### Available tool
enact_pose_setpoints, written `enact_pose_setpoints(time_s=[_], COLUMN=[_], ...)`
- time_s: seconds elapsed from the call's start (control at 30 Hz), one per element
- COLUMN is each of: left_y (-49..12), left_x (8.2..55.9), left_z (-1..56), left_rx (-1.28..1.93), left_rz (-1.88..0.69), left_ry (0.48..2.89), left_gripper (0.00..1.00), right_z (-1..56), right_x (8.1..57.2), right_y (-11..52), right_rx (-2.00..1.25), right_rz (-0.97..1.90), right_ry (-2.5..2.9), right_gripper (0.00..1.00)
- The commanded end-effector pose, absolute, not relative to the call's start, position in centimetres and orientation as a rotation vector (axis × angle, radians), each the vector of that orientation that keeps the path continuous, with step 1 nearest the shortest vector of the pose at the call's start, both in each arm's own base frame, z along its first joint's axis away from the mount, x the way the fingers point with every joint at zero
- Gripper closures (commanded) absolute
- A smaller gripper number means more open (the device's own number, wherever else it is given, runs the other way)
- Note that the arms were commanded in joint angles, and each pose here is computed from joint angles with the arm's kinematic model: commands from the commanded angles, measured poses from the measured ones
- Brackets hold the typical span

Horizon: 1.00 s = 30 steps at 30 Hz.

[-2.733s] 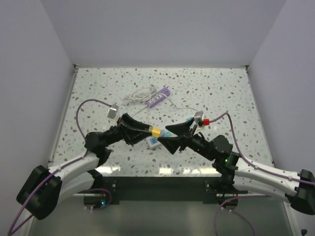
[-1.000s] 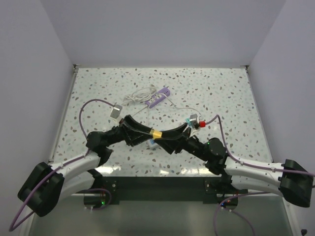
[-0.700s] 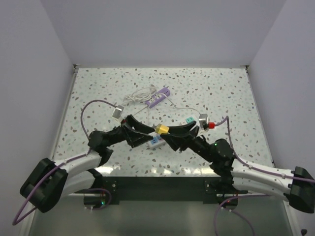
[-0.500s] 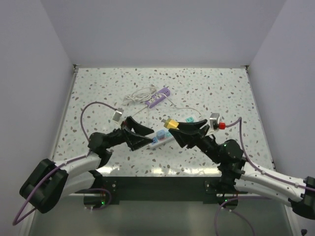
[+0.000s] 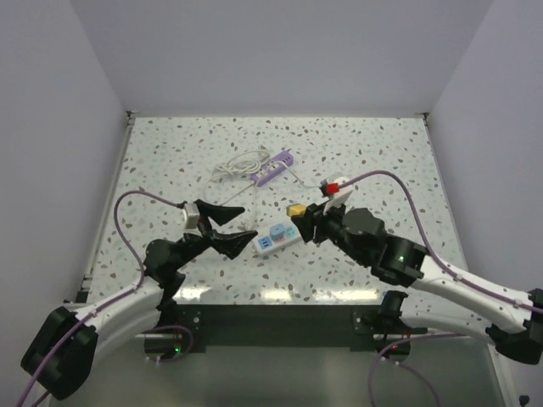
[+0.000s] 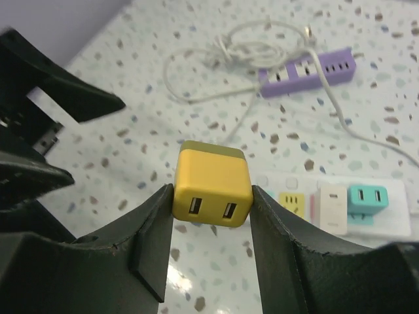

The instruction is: Insert the plug

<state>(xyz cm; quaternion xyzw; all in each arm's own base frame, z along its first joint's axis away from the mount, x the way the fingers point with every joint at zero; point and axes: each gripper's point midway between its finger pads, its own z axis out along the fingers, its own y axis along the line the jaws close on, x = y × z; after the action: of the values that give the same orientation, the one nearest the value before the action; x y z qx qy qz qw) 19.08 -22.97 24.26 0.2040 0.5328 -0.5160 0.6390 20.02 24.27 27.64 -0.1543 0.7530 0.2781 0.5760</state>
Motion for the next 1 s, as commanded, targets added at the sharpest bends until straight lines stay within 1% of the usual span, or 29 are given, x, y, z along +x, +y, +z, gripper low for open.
enact_pose_setpoints(time_s=[0.0,0.2,0.43,0.8,0.97], left_y=[-22.1,-22.3,-24.1,-24.8,-25.0], left_x=[21.5,22.2,22.7,22.8,23.2], left_z=[21.2,19.1,17.3,16.3,15.7], left_rx=[0.476,0.542,0.624,0.671,0.676], left_rz=[-0.978,-0.883,-0.797,-0.769,-0.754], left_ry=[1.298,1.353,1.426,1.449,1.467], left_gripper=[0.10,0.10,0.10,0.10,0.10], right_z=[22.6,19.4,15.7,11.7,11.2], right_x=[20.5,21.9,23.4,25.9,27.0], right_y=[23.3,23.7,24.3,25.2,24.6], right_rx=[-0.484,-0.563,-0.657,-0.738,-0.735], right_rz=[0.429,0.350,0.304,0.286,0.246], right_ry=[1.975,2.127,2.269,2.379,2.394], right_gripper=[1.00,1.00,1.00,1.00,1.00])
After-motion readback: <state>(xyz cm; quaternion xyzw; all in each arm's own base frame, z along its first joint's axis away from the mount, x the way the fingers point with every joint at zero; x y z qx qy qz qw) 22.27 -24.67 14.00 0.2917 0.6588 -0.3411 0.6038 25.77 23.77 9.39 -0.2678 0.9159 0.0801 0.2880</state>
